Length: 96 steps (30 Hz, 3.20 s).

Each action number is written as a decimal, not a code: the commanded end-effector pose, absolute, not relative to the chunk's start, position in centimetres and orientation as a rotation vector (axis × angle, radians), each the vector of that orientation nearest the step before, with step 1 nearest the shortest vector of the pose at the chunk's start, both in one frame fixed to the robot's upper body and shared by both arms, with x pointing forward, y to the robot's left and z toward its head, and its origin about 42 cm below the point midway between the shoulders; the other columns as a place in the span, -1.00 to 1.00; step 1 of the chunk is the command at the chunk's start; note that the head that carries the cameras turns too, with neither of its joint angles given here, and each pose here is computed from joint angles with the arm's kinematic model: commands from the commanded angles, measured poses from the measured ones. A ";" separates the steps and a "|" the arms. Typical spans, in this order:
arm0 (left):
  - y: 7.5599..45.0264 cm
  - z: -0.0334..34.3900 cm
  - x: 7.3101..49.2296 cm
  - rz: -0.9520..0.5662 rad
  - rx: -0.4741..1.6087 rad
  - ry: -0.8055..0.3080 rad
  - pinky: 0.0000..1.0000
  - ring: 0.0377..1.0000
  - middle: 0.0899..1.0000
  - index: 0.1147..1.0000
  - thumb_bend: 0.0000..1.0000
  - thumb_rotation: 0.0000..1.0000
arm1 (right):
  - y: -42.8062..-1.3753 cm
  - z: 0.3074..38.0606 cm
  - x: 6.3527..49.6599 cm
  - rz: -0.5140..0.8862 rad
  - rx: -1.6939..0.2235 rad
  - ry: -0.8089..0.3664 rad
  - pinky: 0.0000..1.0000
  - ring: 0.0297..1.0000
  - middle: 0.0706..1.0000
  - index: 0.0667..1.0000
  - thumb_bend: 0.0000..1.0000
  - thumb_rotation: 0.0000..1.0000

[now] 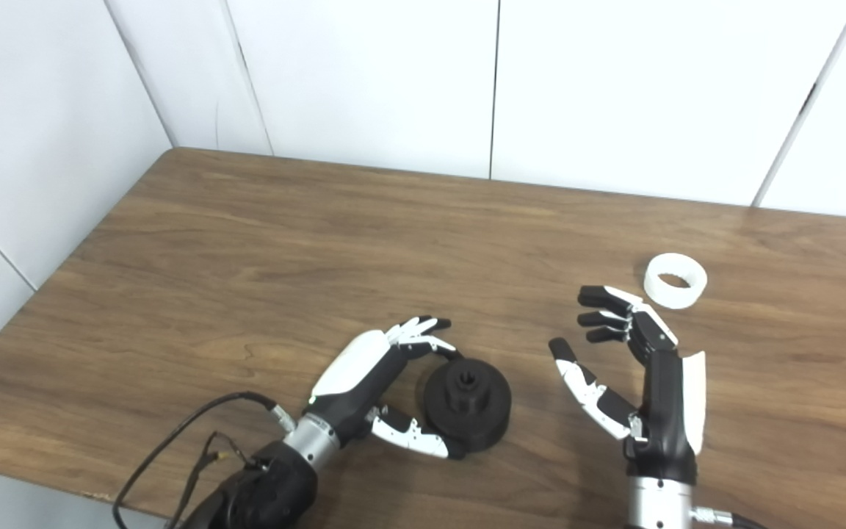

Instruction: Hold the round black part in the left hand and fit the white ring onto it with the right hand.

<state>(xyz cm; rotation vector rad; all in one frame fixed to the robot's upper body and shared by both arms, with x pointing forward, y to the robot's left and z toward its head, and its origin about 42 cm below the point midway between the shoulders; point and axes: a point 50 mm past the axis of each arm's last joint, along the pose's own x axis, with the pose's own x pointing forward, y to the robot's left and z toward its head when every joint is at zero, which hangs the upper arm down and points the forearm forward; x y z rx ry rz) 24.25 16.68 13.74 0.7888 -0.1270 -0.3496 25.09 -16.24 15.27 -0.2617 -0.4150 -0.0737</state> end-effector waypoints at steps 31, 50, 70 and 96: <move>19.0 14.4 23.7 -0.366 0.825 -0.189 0.94 0.93 0.85 0.07 0.74 -0.45 | -17.6 18.5 26.0 -0.220 -0.332 -0.459 0.08 0.25 0.34 0.29 -0.07 -0.75; 18.8 14.2 23.6 -0.357 0.814 -0.187 0.95 0.93 0.85 0.08 0.74 -0.49 | -26.4 25.4 34.0 -0.293 -0.804 -0.338 0.19 0.48 0.59 0.50 0.30 -0.25; 18.4 14.1 23.7 -0.351 0.812 -0.178 0.94 0.93 0.85 0.08 0.75 -0.47 | -29.0 25.4 44.2 -0.131 -1.055 -0.128 0.39 0.74 0.80 0.58 0.33 -0.01; 18.6 14.2 23.8 -0.347 0.811 -0.171 0.96 0.95 0.86 0.08 0.74 -0.48 | -27.6 21.5 42.4 0.136 -1.121 0.041 0.88 0.99 0.98 0.67 1.00 0.52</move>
